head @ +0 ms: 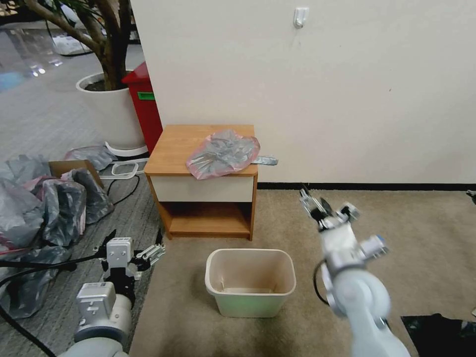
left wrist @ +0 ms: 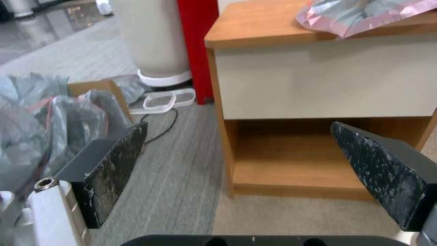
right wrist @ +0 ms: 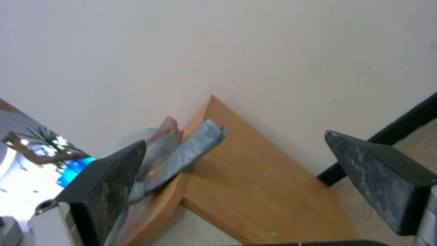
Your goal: Pick up the garbage bag from the table and place it over the trash can.
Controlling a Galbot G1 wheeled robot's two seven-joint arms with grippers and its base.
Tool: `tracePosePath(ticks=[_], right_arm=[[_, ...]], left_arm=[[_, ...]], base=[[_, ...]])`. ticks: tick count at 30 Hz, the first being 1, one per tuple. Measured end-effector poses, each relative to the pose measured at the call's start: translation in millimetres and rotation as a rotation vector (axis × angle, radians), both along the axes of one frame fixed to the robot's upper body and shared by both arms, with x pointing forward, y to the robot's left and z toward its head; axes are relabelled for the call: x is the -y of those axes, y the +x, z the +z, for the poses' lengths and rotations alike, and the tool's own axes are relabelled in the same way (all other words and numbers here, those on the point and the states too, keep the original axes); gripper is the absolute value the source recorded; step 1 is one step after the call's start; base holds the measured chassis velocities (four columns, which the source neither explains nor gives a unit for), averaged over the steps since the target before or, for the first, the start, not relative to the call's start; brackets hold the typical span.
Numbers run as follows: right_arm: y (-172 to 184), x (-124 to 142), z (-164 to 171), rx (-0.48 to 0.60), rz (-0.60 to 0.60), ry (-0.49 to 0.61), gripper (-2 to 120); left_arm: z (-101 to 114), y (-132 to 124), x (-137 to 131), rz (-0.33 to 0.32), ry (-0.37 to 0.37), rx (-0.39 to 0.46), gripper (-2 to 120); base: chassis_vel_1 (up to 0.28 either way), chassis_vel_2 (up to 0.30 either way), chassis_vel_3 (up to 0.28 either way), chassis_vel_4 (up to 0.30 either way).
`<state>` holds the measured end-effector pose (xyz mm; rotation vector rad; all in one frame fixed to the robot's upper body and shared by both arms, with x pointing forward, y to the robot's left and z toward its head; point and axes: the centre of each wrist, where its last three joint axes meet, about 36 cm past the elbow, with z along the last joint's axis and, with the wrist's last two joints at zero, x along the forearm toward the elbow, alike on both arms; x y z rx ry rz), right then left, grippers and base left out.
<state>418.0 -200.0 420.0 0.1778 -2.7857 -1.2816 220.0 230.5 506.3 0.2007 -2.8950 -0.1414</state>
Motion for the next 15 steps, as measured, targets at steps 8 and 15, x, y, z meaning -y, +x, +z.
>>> tracePosePath(ticks=[8,15], right_arm=[[49.1,-17.5,1.9,-0.070,0.084,0.282,100],[99.1,-26.2,-9.5,-0.159,0.107,0.397,100]], left_arm=[[-0.9,-0.9,-0.1,0.001,-0.005,0.004,100],[-3.7,-5.4,0.3,-0.013,-0.015,0.003,100]], base=[[0.000,0.000,0.000,0.000],[0.000,0.000,0.000,0.000]])
